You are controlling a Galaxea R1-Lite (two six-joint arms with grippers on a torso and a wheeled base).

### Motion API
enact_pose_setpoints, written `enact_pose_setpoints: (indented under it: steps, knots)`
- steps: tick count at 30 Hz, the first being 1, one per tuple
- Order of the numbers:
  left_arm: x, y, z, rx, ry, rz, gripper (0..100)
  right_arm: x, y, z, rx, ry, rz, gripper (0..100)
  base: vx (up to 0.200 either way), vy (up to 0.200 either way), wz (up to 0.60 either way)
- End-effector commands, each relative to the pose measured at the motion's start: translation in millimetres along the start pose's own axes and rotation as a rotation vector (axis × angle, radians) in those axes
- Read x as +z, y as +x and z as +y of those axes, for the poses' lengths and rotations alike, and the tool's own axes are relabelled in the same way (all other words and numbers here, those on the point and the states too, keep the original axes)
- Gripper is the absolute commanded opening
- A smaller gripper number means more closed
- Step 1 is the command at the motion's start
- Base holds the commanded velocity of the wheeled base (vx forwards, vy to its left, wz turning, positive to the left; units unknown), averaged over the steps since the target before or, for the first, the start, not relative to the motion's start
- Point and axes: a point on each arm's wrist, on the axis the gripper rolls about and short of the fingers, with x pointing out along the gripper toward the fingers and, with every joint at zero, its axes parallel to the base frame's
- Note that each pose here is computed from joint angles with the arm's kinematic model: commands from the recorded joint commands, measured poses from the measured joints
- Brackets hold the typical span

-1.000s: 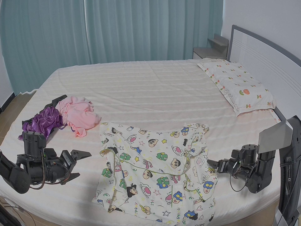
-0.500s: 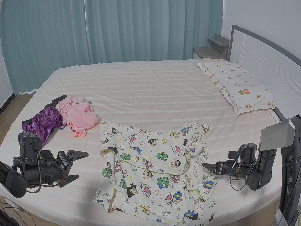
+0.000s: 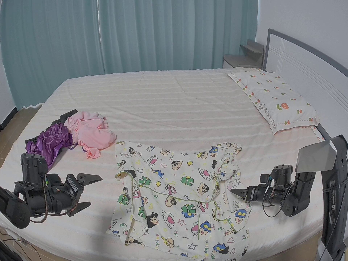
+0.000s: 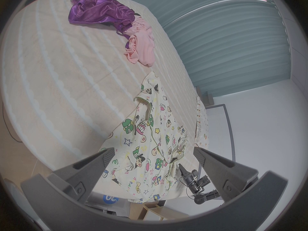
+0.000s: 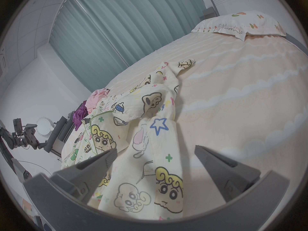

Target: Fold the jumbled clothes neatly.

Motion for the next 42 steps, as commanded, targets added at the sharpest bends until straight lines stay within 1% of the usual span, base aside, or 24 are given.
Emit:
enact_pose_setpoints:
  steps: [1, 9, 12, 13, 18, 22, 24, 25, 26, 28, 30, 33, 35, 38, 40, 41, 42]
  knots:
    - [0.2, 1.2, 1.0, 0.005, -0.003, 0.003, 100, -2.0, -1.2, -2.9, -0.007, 0.011, 0.007, 0, 0.000, 0.000, 0.00]
    - [-0.2, 0.7, 0.8, 0.004, -0.002, 0.002, 100, -2.3, -4.2, -5.3, -0.023, 0.020, 0.004, 0, 0.000, 0.000, 0.00]
    - [-1.5, -0.3, 2.2, 0.008, -0.003, 0.004, 100, 2.1, -11.2, -9.0, -0.044, 0.021, -0.035, 0, 0.000, 0.000, 0.00]
    - [-1.5, -0.3, 2.2, 0.008, -0.003, 0.004, 100, 3.4, -13.0, -9.1, -0.053, 0.019, -0.047, 0, 0.000, 0.000, 0.00]
    - [-4.0, 0.0, 5.3, 0.020, -0.008, 0.016, 100, 5.9, -24.1, -17.5, -0.172, 0.018, -0.121, 0, 0.000, 0.000, 0.00]
    - [-4.2, -0.7, 4.6, 0.017, -0.005, 0.014, 100, 5.4, -34.3, -22.1, -0.194, 0.024, -0.154, 0, 0.000, 0.000, 0.00]
    - [-4.5, -1.0, 4.7, 0.017, -0.005, 0.014, 100, 7.6, -39.2, -25.2, -0.209, 0.023, -0.189, 0, 0.000, 0.000, 0.00]
    - [-4.5, -1.0, 4.7, 0.017, -0.005, 0.014, 100, 7.0, -41.6, -26.2, -0.212, 0.025, -0.194, 0, 0.000, 0.000, 0.00]
    - [-4.5, -1.0, 4.7, 0.017, -0.005, 0.014, 100, 3.1, -45.1, -26.8, -0.216, 0.032, -0.178, 0, 0.000, 0.000, 0.00]
    - [-4.5, -1.0, 4.7, 0.017, -0.005, 0.014, 100, -3.9, -48.7, -25.1, -0.209, 0.040, -0.144, 0, 0.000, 0.000, 0.00]
    - [-4.2, -0.9, 4.4, 0.016, -0.005, 0.013, 100, -7.2, -48.1, -23.0, -0.183, 0.042, -0.122, 0, 0.000, 0.000, 0.00]
    - [-4.5, -1.0, 4.7, 0.016, -0.005, 0.015, 100, -6.2, -46.9, -22.4, -0.164, 0.038, -0.122, 0, 0.000, 0.000, 0.00]
    - [-4.5, -1.0, 4.7, 0.016, -0.005, 0.015, 100, -5.3, -41.4, -18.4, -0.132, 0.030, -0.117, 0, 0.000, 0.000, 0.00]
    - [-4.5, -0.7, 4.9, 0.017, -0.006, 0.016, 100, -7.2, -39.0, -15.3, -0.122, 0.023, -0.105, 0, 0.000, 0.000, 0.00]
    - [-4.3, -0.1, 4.9, 0.018, -0.008, 0.018, 100, -5.3, -37.1, -14.7, -0.117, 0.018, -0.113, 0, 0.000, 0.000, 0.00]
    - [-4.3, -0.1, 4.9, 0.018, -0.006, 0.018, 100, -4.8, -36.5, -14.9, -0.116, 0.016, -0.117, 100, 0.000, 0.000, 0.00]
    - [-4.8, 0.1, 5.3, 0.020, -0.008, 0.020, 100, -4.1, -35.9, -14.9, -0.113, 0.017, -0.122, 100, 0.000, 0.000, 0.00]
